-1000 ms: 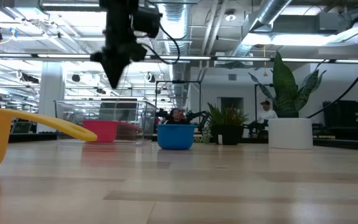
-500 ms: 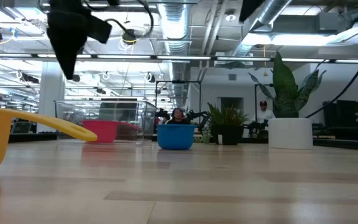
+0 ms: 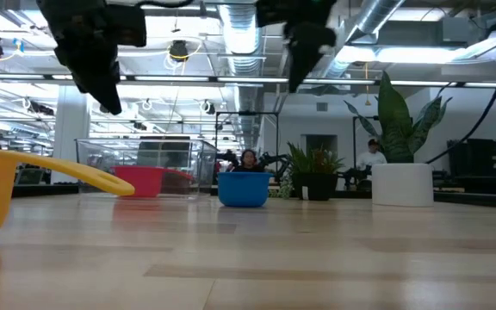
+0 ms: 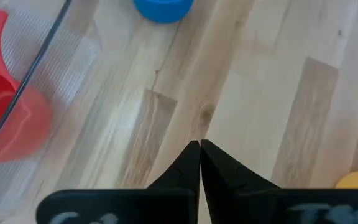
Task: Nest measuring cups in basket
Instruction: Stack the blue measuring cup on top of the red measuring cup in the transparent bin
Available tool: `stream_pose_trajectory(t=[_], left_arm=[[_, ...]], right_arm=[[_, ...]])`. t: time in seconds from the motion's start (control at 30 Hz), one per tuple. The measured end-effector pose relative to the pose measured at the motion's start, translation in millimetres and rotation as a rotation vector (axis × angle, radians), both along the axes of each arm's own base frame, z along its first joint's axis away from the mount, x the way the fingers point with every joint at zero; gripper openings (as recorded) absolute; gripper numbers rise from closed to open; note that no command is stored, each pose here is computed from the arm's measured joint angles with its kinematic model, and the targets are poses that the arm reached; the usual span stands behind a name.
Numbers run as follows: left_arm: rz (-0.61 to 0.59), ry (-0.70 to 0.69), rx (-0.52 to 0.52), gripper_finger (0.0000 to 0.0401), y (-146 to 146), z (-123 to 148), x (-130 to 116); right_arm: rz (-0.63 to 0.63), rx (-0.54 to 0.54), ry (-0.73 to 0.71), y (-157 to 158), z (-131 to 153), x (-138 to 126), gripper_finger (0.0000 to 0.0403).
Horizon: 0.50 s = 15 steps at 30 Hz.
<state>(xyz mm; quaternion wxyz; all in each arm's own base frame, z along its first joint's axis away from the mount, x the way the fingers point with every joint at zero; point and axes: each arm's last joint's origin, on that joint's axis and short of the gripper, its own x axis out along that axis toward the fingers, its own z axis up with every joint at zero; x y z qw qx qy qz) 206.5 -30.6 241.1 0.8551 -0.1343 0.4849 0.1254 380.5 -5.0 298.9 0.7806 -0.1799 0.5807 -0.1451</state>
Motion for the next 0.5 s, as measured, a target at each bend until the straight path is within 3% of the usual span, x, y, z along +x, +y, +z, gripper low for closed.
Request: stream_pose_trajectory(t=[0.1, 0.27, 0.5], left_arm=[[-0.028, -0.003, 0.004, 0.0, -4, 1, -2], [-0.038, 0.028, 0.008, 0.0, -9, 2, -9], [-0.01, 0.042, 0.087, 0.0, -11, 8, -27]], right_arm=[[0.072, 0.023, 0.008, 0, -16, 16, 0.0085], [0.081, 0.023, 0.095, 1, -37, 22, 0.0085], [0.119, 0.017, 0.129, -13, -43, 25, 0.0085]])
